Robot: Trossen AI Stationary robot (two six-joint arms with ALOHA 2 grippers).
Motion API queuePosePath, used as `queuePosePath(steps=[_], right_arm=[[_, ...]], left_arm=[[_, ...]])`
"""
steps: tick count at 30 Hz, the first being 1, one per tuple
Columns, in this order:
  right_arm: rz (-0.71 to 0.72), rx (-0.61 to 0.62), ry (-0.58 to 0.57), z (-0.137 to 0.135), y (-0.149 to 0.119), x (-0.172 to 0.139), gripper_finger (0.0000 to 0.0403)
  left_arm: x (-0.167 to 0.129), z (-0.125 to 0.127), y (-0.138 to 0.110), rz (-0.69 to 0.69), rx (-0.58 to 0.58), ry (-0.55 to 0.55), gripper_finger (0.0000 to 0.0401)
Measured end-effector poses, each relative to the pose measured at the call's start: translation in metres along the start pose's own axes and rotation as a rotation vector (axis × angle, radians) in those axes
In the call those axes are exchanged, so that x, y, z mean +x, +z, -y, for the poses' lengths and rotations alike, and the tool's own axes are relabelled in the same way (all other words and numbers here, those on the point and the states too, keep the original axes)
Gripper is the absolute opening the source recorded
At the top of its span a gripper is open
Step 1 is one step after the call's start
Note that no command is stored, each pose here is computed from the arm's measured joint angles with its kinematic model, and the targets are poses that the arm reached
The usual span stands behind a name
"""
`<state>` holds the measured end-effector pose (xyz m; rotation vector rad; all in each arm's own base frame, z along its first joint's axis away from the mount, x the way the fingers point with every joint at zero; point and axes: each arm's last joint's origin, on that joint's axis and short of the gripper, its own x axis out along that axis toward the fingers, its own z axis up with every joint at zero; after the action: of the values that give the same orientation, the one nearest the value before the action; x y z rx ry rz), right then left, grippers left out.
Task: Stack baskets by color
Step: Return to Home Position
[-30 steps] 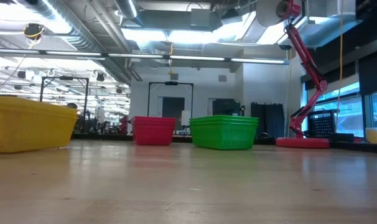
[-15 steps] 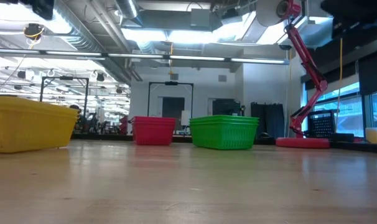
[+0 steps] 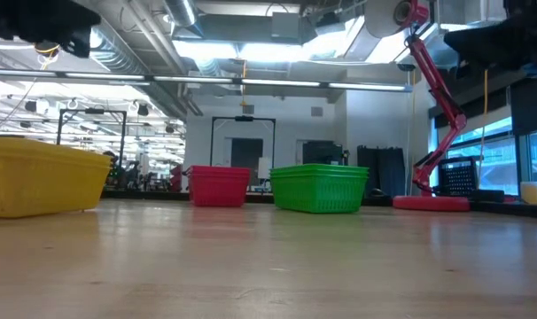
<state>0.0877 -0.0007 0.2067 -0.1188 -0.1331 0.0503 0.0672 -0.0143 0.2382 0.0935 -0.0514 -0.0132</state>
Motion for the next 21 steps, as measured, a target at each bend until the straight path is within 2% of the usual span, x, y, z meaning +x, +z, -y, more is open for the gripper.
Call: queuePosePath(steps=[10,15,18,21], right_arm=[[-0.039,0.001,0.014,-0.003,-0.034,0.005,0.0000],[-0.036,-0.003,0.044,-0.004,-0.033,0.005,0.0000],[-0.037,0.006,0.076,-0.005,-0.034,0.005,0.0000],[-0.039,0.008,0.110,-0.006,-0.034,0.005,0.0000]], left_arm=[[0.015,0.011,-0.041,-0.040,0.055,-0.042,0.0000],[0.020,0.015,-0.063,-0.055,0.068,-0.044,0.0000],[0.022,0.016,-0.065,-0.008,0.064,-0.052,0.0000],[0.022,0.018,-0.066,-0.001,0.085,-0.107,0.0000]])
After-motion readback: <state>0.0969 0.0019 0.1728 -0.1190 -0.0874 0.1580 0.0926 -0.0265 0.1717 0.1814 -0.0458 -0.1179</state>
